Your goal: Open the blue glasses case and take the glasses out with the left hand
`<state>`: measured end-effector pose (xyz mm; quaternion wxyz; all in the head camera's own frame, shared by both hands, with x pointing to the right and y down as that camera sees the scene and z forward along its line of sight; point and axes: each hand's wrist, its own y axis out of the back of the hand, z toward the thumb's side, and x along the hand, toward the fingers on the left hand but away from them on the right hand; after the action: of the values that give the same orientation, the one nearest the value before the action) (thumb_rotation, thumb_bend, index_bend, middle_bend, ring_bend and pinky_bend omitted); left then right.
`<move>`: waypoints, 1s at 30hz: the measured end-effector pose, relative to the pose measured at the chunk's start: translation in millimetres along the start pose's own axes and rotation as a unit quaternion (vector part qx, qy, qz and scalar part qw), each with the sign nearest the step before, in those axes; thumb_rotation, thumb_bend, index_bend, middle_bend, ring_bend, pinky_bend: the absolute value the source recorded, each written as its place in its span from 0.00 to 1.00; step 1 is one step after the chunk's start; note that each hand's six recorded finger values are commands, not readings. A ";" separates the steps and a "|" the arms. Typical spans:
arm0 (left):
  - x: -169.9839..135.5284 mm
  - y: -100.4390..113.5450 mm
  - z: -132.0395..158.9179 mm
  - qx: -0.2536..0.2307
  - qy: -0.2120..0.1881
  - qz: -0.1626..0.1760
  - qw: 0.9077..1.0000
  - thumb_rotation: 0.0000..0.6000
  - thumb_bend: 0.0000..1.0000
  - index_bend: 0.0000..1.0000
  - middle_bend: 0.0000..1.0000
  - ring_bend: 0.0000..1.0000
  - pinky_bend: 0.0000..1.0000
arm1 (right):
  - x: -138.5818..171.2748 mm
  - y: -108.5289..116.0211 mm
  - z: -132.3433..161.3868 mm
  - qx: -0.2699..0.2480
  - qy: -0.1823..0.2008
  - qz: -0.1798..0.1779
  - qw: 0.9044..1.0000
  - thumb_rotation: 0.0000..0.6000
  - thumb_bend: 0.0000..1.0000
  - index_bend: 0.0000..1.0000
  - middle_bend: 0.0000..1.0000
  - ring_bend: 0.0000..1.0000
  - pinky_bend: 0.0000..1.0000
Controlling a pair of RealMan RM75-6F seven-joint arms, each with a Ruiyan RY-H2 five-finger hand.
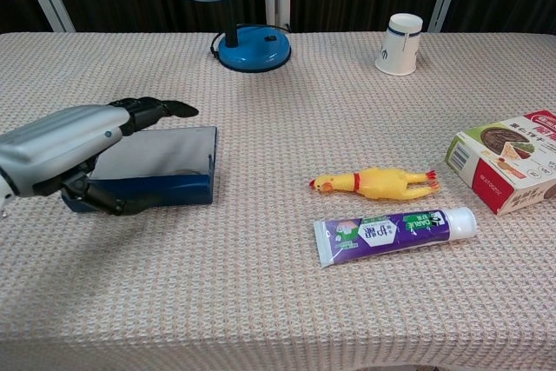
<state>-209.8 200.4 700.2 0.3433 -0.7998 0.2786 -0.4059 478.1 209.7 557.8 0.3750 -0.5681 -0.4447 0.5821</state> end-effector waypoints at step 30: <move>51.5 -4.8 6.8 -0.023 0.054 -0.010 0.998 1.00 0.31 0.07 0.07 0.00 0.04 | -2.1 -6.4 -7.7 -0.001 -0.010 0.007 1.000 1.00 0.20 0.00 0.00 0.00 0.00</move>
<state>-176.7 168.2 724.6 0.3049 -0.7872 0.2981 -0.4455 485.5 210.5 564.8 0.3654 -0.5662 -0.4451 0.5898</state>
